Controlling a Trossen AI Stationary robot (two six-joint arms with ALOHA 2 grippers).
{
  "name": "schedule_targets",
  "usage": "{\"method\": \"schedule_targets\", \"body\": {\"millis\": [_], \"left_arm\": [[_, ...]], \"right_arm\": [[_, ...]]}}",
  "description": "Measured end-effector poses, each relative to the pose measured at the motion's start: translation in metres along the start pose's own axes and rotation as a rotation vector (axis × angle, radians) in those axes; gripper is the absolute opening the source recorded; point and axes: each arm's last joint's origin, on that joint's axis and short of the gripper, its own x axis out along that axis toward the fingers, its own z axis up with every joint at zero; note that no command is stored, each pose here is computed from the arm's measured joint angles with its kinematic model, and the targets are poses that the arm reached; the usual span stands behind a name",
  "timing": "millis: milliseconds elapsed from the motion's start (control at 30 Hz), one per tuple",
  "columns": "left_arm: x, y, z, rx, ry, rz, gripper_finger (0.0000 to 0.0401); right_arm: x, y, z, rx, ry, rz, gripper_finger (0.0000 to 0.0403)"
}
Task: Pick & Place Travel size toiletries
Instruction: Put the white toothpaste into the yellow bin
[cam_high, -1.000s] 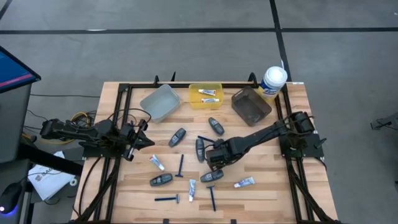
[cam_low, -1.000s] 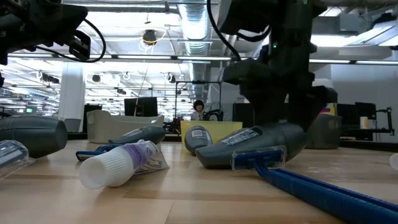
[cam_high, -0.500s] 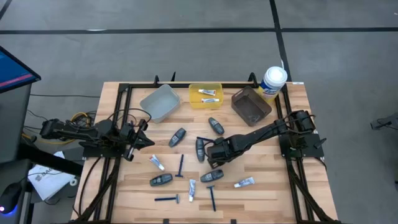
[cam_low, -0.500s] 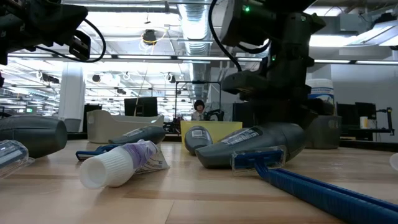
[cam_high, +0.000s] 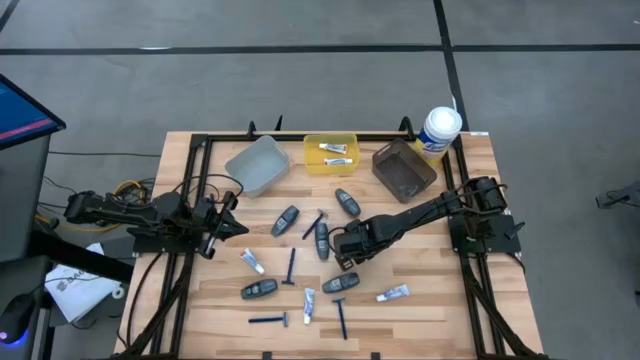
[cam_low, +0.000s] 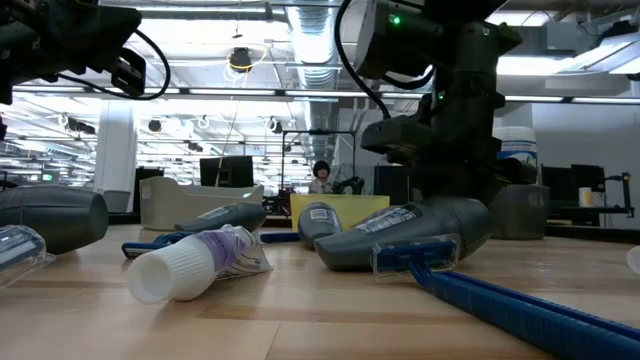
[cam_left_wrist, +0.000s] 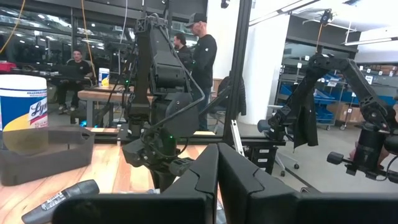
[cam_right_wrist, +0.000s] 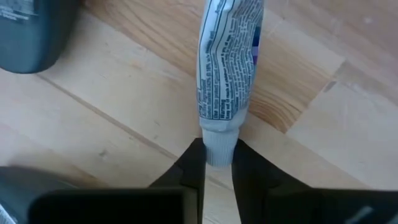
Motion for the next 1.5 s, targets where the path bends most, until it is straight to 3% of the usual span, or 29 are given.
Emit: {"method": "schedule_targets", "body": {"millis": [133, 333, 500, 733, 900, 1100, 1233, 1500], "left_arm": [[0.0, 0.0, 0.0, 0.0, 0.0, 0.0, 0.0001], [0.0, 0.0, 0.0, 0.0, -0.001, 0.0, 0.0001], [0.0, 0.0, 0.0, 0.0, -0.001, -0.001, 0.0001], [0.0, 0.0, 0.0, 0.0, -0.003, -0.001, 0.0001], [0.0, 0.0, 0.001, 0.001, -0.009, -0.001, 0.0001], [0.0, 0.0, 0.0, 0.001, -0.003, 0.0, 0.0001], [0.001, 0.0, 0.0, 0.0, 0.001, 0.0, 0.0001], [0.001, 0.0, 0.0, 0.0, -0.002, 0.0, 0.0001]], "right_arm": [[-0.016, -0.005, -0.003, -0.04, 0.026, -0.033, 0.0045], [-0.074, -0.014, 0.017, -0.094, -0.057, 0.073, 0.0045], [-0.12, -0.032, 0.054, -0.077, -0.173, 0.159, 0.0045], [-0.152, -0.058, 0.126, -0.107, -0.297, 0.154, 0.0045], [-0.152, -0.077, 0.179, -0.196, -0.253, 0.055, 0.0045], [-0.136, -0.087, 0.229, -0.456, -0.161, -0.054, 0.0045], [-0.122, -0.084, 0.25, -0.597, -0.097, -0.085, 0.0045], [-0.088, -0.078, 0.277, -0.695, -0.003, -0.125, 0.0047]]}}
